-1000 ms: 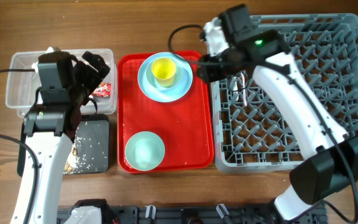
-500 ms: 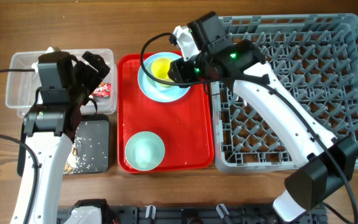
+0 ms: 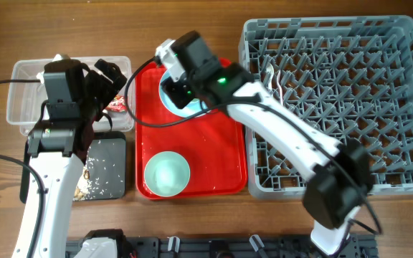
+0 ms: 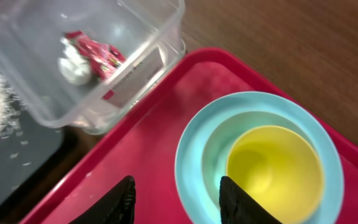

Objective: Sort waste into correct bins and load items into the dishwasher rack
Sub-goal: 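Reach the right gripper toward the yellow cup on the blue plate, then grasp the yellow cup with the right gripper and set it in the rack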

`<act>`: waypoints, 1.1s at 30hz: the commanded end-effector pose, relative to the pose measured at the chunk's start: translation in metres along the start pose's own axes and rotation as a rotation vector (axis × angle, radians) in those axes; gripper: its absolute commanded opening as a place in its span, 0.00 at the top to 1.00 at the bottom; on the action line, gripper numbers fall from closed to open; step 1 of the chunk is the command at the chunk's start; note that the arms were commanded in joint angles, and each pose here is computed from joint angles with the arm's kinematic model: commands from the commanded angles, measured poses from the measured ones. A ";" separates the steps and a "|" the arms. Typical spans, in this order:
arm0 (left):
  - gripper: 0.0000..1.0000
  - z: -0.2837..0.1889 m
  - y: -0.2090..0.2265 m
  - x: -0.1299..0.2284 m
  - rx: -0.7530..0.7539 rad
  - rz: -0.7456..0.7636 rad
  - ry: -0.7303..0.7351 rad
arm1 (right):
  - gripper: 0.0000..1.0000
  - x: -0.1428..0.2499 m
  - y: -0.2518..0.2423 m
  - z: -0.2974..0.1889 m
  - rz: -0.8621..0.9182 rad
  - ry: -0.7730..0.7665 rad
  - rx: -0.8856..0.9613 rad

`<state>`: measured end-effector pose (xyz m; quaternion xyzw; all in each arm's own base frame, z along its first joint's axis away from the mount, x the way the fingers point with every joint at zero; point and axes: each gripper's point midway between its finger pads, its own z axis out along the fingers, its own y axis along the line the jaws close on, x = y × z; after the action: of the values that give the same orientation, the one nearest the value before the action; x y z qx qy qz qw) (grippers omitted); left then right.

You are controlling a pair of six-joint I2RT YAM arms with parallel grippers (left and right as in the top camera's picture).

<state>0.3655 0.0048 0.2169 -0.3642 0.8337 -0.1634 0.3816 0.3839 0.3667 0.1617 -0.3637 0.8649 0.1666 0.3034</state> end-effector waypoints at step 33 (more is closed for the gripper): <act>0.00 -0.002 -0.002 -0.005 0.007 -0.003 -0.010 | 0.96 -0.004 -0.063 0.025 0.086 -0.026 0.172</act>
<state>0.3655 0.0048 0.2169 -0.3642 0.8337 -0.1634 0.3816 0.4285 0.3371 0.0849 -0.3299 0.8968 0.0860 0.2819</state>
